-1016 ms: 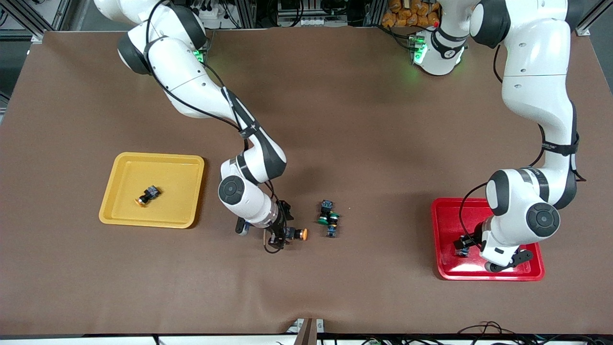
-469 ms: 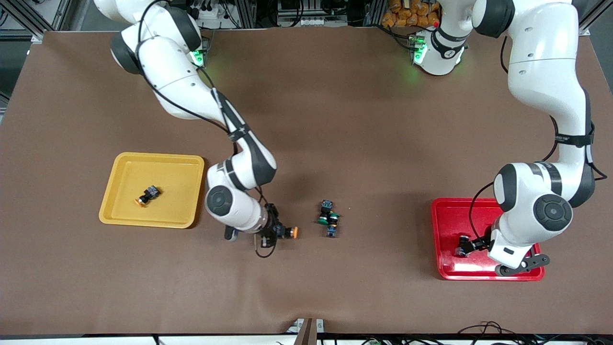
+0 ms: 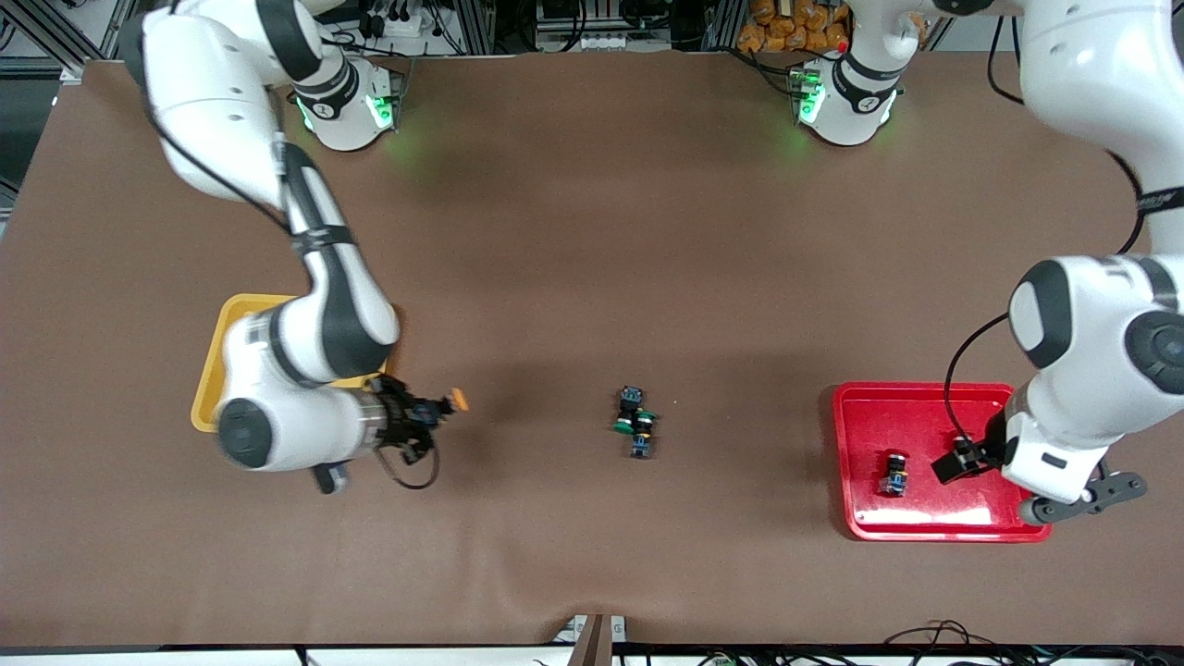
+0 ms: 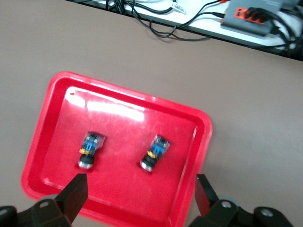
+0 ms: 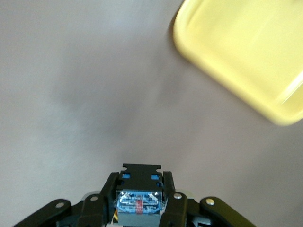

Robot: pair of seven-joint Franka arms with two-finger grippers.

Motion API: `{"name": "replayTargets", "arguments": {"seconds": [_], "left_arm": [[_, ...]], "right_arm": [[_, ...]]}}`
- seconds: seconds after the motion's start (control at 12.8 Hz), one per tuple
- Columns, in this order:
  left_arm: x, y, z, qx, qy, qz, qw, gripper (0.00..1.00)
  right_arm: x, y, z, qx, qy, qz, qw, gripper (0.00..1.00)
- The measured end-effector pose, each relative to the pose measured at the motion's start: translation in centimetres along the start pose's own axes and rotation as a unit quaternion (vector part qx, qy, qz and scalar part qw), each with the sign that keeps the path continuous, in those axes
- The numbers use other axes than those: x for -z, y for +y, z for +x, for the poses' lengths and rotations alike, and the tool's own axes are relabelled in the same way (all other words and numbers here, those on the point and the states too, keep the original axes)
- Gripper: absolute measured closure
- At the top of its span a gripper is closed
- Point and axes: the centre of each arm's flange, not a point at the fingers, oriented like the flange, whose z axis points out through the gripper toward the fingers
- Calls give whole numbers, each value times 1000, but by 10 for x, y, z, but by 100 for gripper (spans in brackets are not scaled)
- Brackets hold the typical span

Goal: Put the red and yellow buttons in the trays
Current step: 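Place the yellow button in the yellow tray while the left gripper withdraws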

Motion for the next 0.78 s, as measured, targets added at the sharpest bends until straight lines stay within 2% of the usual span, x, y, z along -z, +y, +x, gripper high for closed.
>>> {"name": "replayTargets", "arguments": {"seconds": [0.16,0.39,0.55,0.7,0.78], "left_arm": [[35,4,-12,-13,-20,-1,1000,0],[83,-2,-24,-48,-32,-3,998,0],[121,-12,-33,-80,-31,-6,996,0],[153,-21,-43,-89,-34,-7,995,0],[165,-24,-49,-91,-36,-8,995,0]], "right_arm": [[10,33,47,65,-15,-10,998,59],[8,97,105,176,-39,-20,983,59],[-8,130,124,205,-24,-28,978,59],[-28,142,127,217,-16,-37,975,59],[-32,145,128,218,-15,-39,975,52]]}}
